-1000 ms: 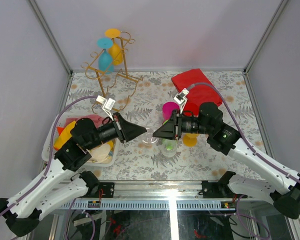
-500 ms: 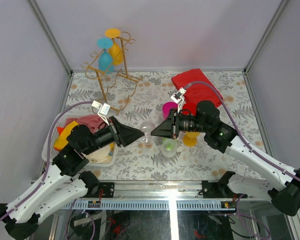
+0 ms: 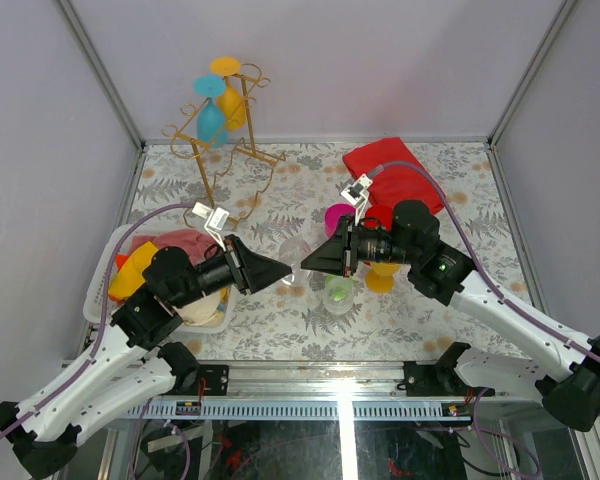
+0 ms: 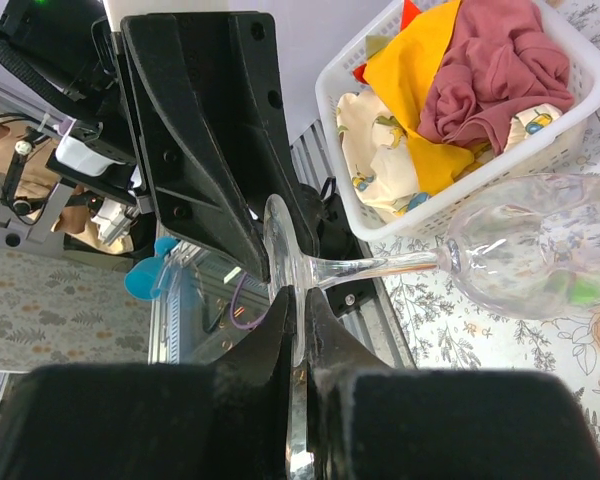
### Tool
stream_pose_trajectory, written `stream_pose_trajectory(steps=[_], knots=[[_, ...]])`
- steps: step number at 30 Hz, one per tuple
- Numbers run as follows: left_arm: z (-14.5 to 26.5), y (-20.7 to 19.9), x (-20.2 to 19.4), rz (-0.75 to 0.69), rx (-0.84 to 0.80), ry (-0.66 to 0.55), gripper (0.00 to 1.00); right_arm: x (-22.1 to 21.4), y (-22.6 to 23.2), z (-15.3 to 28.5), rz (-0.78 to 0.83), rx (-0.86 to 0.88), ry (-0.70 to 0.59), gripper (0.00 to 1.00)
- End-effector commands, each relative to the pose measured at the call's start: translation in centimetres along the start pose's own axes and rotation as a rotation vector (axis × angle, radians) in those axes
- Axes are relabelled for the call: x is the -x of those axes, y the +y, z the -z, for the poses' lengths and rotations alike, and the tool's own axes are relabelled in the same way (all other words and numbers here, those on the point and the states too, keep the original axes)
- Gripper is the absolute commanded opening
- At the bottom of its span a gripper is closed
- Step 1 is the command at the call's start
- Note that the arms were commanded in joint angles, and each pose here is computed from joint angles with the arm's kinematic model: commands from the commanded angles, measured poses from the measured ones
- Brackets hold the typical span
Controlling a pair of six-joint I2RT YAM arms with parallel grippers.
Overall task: Take the wine glass off the wine glass rack
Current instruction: Place the wine glass at the center of the board.
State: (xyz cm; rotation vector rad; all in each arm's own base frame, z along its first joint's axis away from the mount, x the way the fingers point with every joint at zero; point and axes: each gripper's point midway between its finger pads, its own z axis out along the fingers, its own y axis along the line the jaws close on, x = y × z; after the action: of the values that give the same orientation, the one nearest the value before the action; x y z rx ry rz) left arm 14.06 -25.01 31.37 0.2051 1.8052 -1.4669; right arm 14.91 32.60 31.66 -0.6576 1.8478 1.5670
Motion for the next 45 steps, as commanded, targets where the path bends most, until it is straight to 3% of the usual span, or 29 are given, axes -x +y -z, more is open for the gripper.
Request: stream_pose_trajectory(steps=[1, 5, 9, 13, 17, 20, 25, 32, 34, 45], knots=[[0.1, -1.0, 0.0, -0.009, -0.051, 0.001, 0.26, 4.1, 3.4, 0.8, 0.143, 0.072, -0.128, 0.00], [0.0, -1.0, 0.0, -0.009, -0.047, -0.001, 0.26, 4.2, 3.9, 1.0, 0.152, 0.087, -0.131, 0.00], [-0.4, -1.2, 0.2, -0.008, -0.067, -0.001, 0.16, 4.1, 4.3, 1.1, 0.157, 0.110, -0.128, 0.00], [-0.8, -1.2, -0.1, -0.006, -0.081, 0.014, 0.14, 4.2, 4.7, 1.2, 0.165, 0.123, -0.135, 0.00], [-0.8, -1.3, -0.4, -0.021, -0.091, 0.027, 0.00, 4.3, 5.0, 1.4, 0.169, 0.128, -0.139, 0.01], [-0.6, -1.7, -0.6, -0.058, -0.114, 0.036, 0.00, 4.3, 4.8, 1.8, 0.191, 0.105, -0.146, 0.12], [0.7, -2.6, -0.3, -0.213, -0.170, 0.004, 0.00, 5.1, 2.2, 3.2, 0.250, -0.102, -0.178, 0.48], [3.6, -4.8, -0.3, -0.463, -0.322, -0.089, 0.00, 6.1, -2.9, 5.6, 0.224, -0.445, -0.199, 0.71], [4.3, -5.4, -1.8, -0.537, -0.417, -0.063, 0.00, 6.0, -3.1, 5.4, 0.201, -0.437, -0.183, 0.73], [6.4, -6.5, -4.1, -0.647, -0.567, -0.029, 0.00, 6.7, -1.8, 4.7, 0.048, -0.163, -0.128, 0.78]])
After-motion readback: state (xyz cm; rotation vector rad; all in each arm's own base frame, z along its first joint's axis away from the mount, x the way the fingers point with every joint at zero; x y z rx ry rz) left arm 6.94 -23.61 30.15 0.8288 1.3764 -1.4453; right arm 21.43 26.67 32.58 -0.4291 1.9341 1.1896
